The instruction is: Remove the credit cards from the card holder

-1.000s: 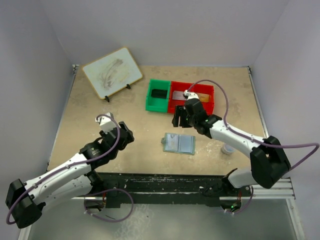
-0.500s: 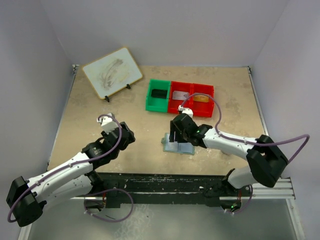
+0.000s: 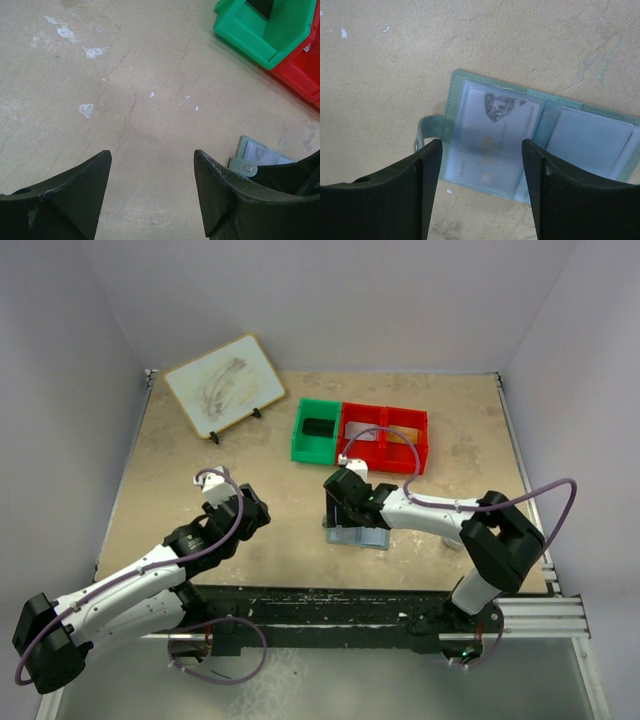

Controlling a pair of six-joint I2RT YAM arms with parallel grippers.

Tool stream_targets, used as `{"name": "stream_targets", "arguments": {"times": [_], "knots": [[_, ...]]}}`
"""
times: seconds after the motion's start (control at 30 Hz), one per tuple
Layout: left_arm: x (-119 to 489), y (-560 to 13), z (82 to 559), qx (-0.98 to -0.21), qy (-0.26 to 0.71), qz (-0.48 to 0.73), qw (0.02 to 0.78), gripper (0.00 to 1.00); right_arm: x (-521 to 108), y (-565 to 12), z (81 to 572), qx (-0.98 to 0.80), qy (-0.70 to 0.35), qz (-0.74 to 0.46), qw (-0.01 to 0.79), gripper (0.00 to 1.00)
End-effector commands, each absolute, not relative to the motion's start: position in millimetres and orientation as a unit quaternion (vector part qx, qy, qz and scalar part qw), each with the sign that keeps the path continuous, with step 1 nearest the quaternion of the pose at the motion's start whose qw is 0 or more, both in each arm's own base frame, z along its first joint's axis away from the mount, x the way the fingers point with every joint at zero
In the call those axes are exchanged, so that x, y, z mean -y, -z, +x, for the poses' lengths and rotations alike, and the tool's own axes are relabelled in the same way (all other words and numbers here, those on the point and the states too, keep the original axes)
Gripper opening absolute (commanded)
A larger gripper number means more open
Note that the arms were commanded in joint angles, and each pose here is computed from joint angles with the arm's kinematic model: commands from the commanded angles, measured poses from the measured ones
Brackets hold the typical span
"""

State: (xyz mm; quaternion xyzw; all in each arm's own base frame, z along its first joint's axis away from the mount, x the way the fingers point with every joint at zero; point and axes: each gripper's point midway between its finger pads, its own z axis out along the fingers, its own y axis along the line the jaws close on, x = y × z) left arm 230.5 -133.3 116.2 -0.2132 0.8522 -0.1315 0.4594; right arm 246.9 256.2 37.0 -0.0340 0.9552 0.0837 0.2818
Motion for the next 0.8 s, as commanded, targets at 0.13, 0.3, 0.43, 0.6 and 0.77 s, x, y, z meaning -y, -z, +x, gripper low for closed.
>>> {"name": "stream_targets", "arguments": {"times": [0.13,0.3,0.43,0.6,0.77], "knots": [[137,-125,234,-0.842,0.151,-0.223,0.468,0.64,-248,-34,253,-0.958,-0.029,-0.006,0.286,0.67],[138,-124,234,-0.842,0.153,-0.222,0.468,0.64,-254,-27,252,-0.959,-0.042,-0.009,0.281,0.65],[140,-125,235,-0.843,0.155,-0.22,0.466,0.64,-255,-18,250,-0.962,-0.038,-0.012,0.27,0.7],[141,-127,234,-0.844,0.158,-0.216,0.465,0.64,-253,-10,248,-0.964,-0.03,-0.01,0.264,0.65],[148,-129,234,-0.846,0.17,-0.206,0.461,0.64,-268,-15,239,-0.963,-0.091,-0.019,0.254,0.61]]}}
